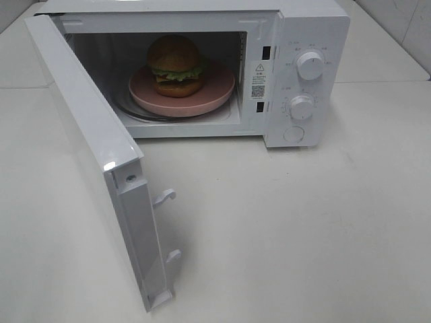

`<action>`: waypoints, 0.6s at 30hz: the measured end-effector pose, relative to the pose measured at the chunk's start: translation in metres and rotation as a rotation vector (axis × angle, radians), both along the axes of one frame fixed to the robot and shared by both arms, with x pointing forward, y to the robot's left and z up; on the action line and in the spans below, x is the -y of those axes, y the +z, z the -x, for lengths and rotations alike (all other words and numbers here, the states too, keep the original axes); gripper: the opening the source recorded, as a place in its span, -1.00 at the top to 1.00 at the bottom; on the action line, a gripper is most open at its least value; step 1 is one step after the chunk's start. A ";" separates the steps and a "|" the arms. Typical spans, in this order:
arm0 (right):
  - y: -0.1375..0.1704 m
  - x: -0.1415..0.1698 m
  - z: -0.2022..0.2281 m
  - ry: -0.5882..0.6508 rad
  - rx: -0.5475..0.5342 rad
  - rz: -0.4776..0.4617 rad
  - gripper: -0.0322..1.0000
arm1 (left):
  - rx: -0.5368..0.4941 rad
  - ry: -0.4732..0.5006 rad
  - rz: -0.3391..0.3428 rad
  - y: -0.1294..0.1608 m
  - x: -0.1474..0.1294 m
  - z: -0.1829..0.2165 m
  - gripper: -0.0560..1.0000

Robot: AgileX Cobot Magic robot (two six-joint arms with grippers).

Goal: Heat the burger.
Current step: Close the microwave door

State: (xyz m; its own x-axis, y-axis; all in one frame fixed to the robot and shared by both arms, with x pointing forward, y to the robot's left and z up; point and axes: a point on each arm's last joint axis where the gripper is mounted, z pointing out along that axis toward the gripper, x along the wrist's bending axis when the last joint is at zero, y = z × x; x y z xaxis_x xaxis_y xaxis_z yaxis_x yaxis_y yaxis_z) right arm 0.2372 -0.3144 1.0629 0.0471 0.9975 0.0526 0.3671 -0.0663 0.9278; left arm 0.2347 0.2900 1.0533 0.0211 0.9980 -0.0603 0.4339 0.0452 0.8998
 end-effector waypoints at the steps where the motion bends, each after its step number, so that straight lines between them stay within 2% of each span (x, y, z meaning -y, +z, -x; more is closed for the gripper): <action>1: 0.000 0.000 0.000 0.000 0.000 0.000 -0.54 | 0.000 0.000 0.000 0.000 0.000 0.000 -0.96; 8: -0.004 -0.004 0.002 -0.022 -0.019 -0.048 -0.53 | 0.000 0.000 0.000 0.000 0.000 0.000 -0.96; 18: -0.004 -0.005 0.002 -0.022 -0.020 -0.050 -0.53 | 0.000 0.000 0.000 0.000 0.000 0.000 -0.96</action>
